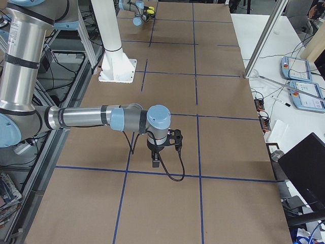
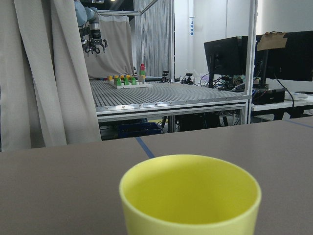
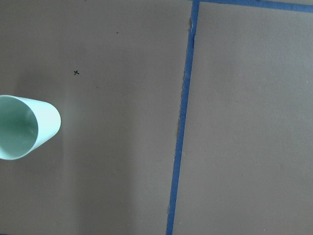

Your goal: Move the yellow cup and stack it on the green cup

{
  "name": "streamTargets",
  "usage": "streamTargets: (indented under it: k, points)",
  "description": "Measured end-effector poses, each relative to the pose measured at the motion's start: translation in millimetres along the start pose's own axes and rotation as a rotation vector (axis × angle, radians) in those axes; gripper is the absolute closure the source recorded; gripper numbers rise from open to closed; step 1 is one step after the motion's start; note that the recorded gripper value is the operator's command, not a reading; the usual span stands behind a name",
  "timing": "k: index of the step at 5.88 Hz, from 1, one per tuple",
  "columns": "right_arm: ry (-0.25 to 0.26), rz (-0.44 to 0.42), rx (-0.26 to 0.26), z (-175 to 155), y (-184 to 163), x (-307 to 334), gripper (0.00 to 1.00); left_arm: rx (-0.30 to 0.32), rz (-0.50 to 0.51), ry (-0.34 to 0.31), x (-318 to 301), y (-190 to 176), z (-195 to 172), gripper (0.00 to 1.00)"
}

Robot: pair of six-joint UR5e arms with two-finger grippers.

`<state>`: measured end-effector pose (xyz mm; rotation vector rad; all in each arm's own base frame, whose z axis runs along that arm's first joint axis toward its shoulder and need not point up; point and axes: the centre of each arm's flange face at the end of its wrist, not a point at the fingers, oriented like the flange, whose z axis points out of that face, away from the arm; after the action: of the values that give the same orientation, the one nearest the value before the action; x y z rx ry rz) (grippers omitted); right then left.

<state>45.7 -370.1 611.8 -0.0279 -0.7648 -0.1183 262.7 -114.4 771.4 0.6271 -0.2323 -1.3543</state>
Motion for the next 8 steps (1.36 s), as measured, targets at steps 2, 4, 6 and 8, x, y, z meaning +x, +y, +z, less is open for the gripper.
streamTargets:
  k: [2, 4, 6, 8]
  points:
    - [0.000, 0.000, 0.001, 0, 0, 0, 0.00, 0.004, 0.007, 0.001, -2, -2, 12, 0.46]
    - [-0.001, 0.000, 0.002, -1, 0, -1, 0.00, 0.003, 0.007, 0.000, -2, -3, 13, 0.48]
    - [-0.002, 0.004, 0.001, -1, 0, -1, 0.00, 0.040, 0.023, -0.001, -4, -24, 32, 0.48]
    - [-0.005, 0.007, 0.000, 0, 0, 0, 0.00, 0.082, 0.078, 0.013, -8, -53, 71, 0.50]
